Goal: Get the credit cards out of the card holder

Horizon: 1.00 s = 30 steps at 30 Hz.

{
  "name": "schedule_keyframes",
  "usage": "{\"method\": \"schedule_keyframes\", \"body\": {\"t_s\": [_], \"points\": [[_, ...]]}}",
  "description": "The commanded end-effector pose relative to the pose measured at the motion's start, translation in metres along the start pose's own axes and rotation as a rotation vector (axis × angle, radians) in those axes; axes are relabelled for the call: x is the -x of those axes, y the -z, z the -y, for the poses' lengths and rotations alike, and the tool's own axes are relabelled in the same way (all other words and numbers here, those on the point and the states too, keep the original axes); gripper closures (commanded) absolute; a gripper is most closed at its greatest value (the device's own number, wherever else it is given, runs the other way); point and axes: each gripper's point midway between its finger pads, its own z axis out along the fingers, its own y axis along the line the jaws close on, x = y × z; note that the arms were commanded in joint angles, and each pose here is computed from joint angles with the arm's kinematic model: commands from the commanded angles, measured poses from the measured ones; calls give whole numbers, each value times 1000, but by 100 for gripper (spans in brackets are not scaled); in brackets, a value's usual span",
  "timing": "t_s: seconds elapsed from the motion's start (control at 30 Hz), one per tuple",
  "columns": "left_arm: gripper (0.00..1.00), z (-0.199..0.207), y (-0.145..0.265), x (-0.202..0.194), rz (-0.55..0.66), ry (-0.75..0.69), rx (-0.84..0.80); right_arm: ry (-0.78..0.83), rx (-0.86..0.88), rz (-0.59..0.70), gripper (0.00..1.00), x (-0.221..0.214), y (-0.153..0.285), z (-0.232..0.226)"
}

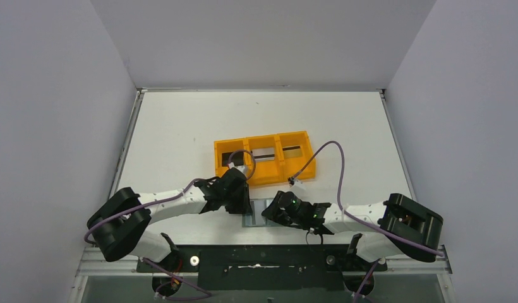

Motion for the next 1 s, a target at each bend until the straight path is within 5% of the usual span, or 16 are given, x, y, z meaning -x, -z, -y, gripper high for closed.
{"method": "schedule_keyframes", "body": {"t_s": [0.0,0.2,0.43,0.97], "points": [[83,-6,-5,-5,-23,-28,55,-24,34,25,77,8,-2,-9],[94,-30,-9,-28,-72,-25,123,-30,53,2,78,5,-7,-10],[100,-39,-10,-34,-80,-25,145,-23,148,2,100,6,-2,-26],[100,-44,-6,-32,-68,-52,170,-82,114,65,97,17,13,-3]]}}
